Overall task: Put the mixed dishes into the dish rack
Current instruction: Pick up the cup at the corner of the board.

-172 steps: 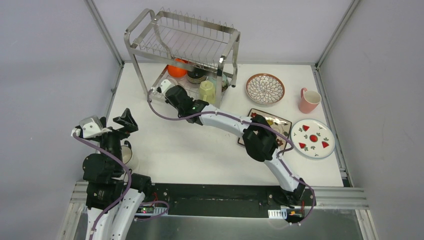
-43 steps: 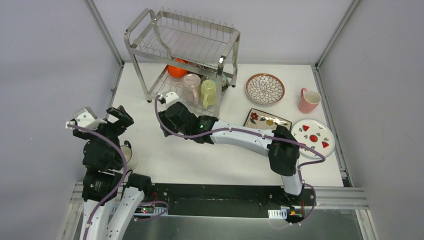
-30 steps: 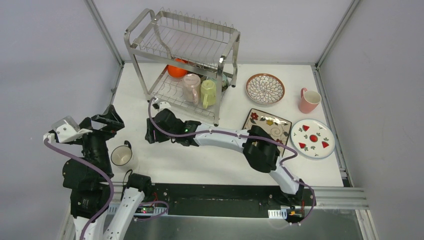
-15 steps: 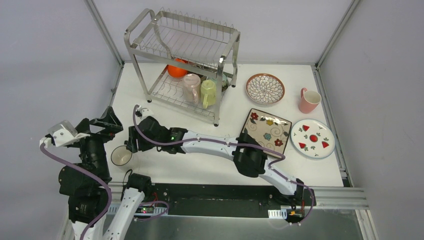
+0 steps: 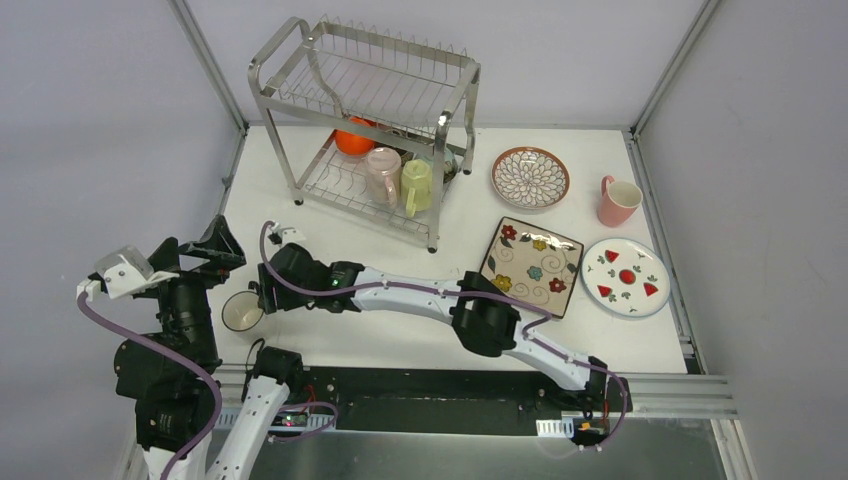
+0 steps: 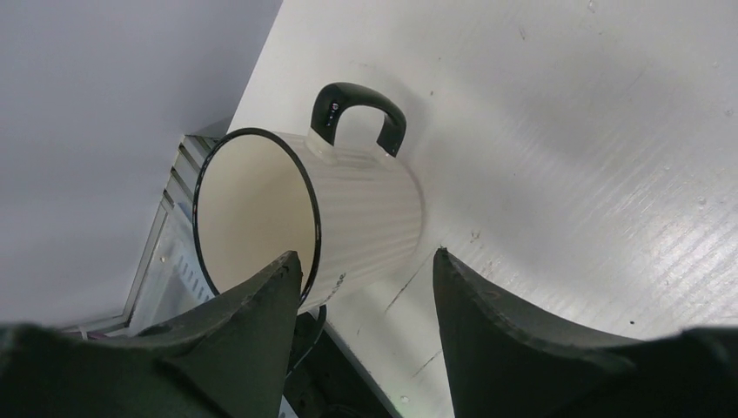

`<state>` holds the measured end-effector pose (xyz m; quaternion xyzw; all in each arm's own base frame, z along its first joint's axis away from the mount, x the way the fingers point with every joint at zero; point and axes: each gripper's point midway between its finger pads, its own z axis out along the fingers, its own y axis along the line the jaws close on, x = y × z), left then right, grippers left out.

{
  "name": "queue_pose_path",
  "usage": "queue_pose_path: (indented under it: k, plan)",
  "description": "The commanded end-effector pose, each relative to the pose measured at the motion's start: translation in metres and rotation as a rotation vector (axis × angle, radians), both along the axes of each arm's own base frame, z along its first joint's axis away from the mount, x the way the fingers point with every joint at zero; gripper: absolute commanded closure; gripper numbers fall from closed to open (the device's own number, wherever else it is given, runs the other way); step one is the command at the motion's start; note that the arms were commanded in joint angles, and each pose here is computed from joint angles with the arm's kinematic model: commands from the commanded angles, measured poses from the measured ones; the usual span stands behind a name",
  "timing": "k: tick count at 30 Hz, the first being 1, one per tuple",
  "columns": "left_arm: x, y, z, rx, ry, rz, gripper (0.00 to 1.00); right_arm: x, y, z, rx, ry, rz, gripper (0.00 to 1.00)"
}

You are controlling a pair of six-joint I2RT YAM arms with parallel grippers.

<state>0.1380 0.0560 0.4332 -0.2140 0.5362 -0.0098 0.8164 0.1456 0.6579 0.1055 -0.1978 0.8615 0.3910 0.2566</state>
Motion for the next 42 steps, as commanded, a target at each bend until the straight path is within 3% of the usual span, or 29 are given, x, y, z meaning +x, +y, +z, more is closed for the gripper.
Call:
queue_pose_path:
  k: [1, 18, 29, 36, 42]
  plan:
    - [-0.009, -0.003, 0.013, 0.011, -0.05, -0.027, 0.01, 0.003, 0.004, 0.022, 0.006, -0.06, -0.019, 0.4]
    - [-0.008, -0.004, 0.01, 0.025, -0.047, -0.029, 0.02, 0.001, 0.01, -0.006, -0.056, -0.068, -0.011, 0.46]
    - [-0.011, -0.004, 0.013, 0.029, -0.057, -0.032, 0.01, 0.007, -0.016, -0.015, -0.117, -0.106, -0.034, 0.64]
    - [-0.008, -0.006, 0.013, 0.027, -0.054, -0.043, 0.02, 0.008, -0.02, -0.005, -0.1, -0.133, -0.029, 0.69]
    - [-0.003, -0.008, 0.01, 0.029, -0.043, -0.05, 0.02, 0.011, -0.023, 0.006, -0.058, -0.139, -0.006, 0.92]
